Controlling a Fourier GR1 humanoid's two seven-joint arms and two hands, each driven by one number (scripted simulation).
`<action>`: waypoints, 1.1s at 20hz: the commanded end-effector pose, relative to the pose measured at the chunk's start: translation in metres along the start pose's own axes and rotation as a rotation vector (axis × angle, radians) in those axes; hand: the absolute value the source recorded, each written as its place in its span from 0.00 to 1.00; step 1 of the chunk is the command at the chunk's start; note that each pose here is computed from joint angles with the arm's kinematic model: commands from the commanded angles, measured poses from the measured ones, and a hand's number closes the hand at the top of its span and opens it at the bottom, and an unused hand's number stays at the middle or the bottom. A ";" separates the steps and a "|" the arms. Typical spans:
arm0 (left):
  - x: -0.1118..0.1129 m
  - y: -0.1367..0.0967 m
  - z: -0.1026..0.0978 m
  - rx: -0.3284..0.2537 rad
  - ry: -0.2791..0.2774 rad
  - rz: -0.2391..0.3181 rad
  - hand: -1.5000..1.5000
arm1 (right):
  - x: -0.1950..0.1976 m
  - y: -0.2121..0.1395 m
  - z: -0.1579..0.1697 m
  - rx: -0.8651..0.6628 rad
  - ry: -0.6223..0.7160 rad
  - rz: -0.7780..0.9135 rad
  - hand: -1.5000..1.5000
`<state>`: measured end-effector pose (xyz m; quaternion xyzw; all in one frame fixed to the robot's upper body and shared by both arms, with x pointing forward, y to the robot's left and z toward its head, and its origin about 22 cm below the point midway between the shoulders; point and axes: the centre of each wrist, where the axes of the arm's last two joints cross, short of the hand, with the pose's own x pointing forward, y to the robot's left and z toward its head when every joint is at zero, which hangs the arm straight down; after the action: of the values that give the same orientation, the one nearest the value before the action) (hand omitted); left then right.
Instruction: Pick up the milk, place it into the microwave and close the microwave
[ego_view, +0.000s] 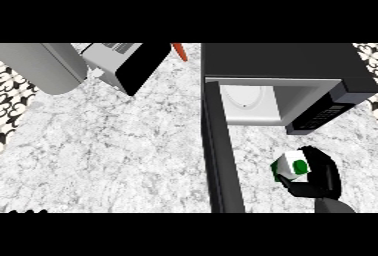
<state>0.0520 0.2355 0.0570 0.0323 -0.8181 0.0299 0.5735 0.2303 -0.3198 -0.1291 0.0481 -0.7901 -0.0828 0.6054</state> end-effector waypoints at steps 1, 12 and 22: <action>0.003 0.003 0.007 0.007 -0.018 0.001 0.00 | 0.016 -0.003 -0.030 0.174 0.006 -0.067 1.00; 0.004 0.012 0.014 0.031 0.005 0.006 0.00 | 0.064 0.025 0.005 0.282 -0.004 -0.017 1.00; 0.007 0.028 0.022 0.032 0.023 0.026 0.00 | 0.110 0.076 0.020 0.219 0.028 -0.043 1.00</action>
<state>0.0327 0.2550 0.0540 0.0318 -0.8154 0.0445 0.5763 0.1946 -0.2644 -0.0339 0.1373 -0.7865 -0.0013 0.6021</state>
